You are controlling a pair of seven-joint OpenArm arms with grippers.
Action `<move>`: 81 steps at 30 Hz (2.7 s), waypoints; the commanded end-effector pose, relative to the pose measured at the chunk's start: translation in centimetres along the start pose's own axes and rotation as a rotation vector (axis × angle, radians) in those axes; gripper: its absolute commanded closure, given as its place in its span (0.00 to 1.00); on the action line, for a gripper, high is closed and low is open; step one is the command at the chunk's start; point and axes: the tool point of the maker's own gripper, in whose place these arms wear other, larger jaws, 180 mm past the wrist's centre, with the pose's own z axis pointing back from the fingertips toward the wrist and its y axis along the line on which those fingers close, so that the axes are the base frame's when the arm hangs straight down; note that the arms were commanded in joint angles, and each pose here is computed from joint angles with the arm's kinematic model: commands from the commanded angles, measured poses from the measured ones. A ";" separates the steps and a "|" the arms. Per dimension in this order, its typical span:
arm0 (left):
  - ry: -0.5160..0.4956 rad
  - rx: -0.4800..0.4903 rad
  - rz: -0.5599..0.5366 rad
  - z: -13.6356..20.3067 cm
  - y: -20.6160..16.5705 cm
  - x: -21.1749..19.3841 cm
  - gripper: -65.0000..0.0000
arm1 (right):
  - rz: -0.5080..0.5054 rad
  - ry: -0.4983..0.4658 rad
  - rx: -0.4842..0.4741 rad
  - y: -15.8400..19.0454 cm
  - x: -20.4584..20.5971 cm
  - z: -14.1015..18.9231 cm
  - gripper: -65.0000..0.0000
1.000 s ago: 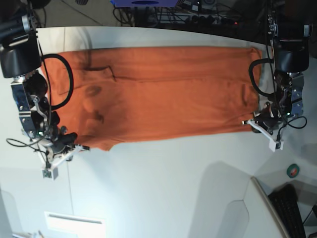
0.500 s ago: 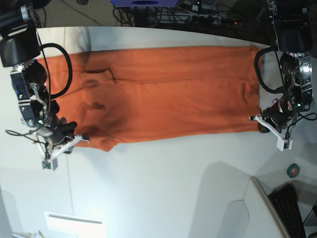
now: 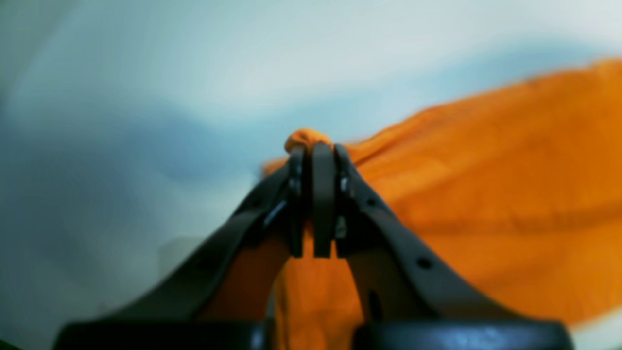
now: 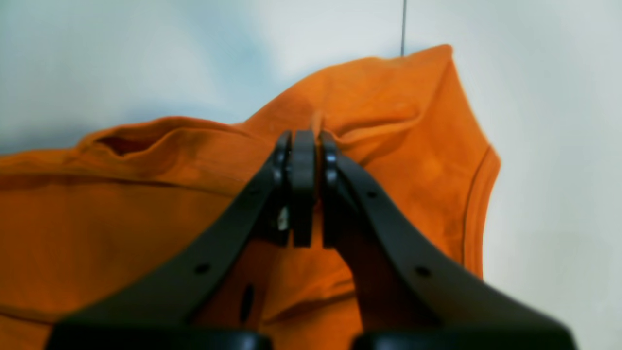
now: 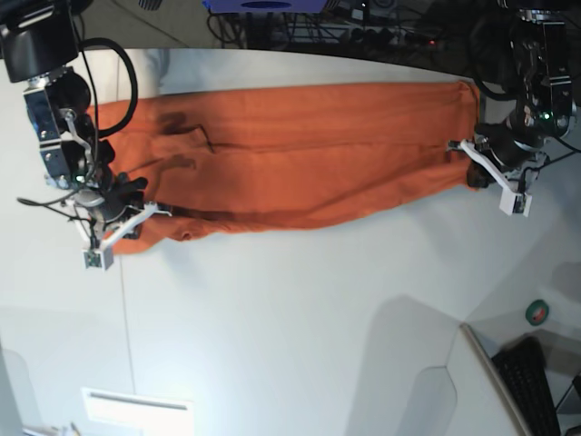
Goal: Layout the t-shirt on the table in an organized manner, then fold the t-shirt properly
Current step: 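Fold the hem over onto the collar edge with both grippers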
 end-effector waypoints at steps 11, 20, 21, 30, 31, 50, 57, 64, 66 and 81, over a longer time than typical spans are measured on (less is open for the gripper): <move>0.016 -0.004 -0.061 3.7 -0.9 -2.2 1.00 | 0.058 -0.079 -0.012 -1.4 2.2 2.0 1.00; 0.068 -0.024 -0.023 4.4 -2.3 -5.2 1.00 | 0.056 -0.034 -0.019 -2.0 -0.2 2.5 1.00; 0.068 -0.024 -0.022 4.4 -2.2 -5.2 1.00 | 0.055 -0.028 -0.017 -2.0 -0.5 2.6 1.00; 0.051 -0.019 -0.029 4.3 -2.0 -4.5 1.00 | 0.013 -0.035 -0.038 -2.3 -2.1 5.1 1.00; 0.046 -0.019 -0.029 4.2 -2.0 -4.3 1.00 | 0.007 -0.031 -0.047 -2.7 -2.4 5.2 1.00; 0.005 0.020 -0.053 5.0 -0.4 -2.4 1.00 | -0.041 0.018 0.017 0.5 -4.3 7.6 1.00; 0.000 0.023 -0.054 4.9 -0.3 -2.2 1.00 | -0.065 0.054 0.023 1.1 -5.9 8.1 1.00; 0.000 0.024 -0.055 4.9 -0.3 -2.2 1.00 | -0.063 0.046 0.029 1.3 -5.8 8.6 1.00; 0.000 0.024 -0.055 4.9 -0.3 -2.2 1.00 | -0.063 0.050 0.038 1.7 -6.1 9.0 1.00; 0.005 0.024 -0.056 5.0 -0.3 -2.4 1.00 | -0.071 0.100 0.005 0.5 -8.1 8.4 1.00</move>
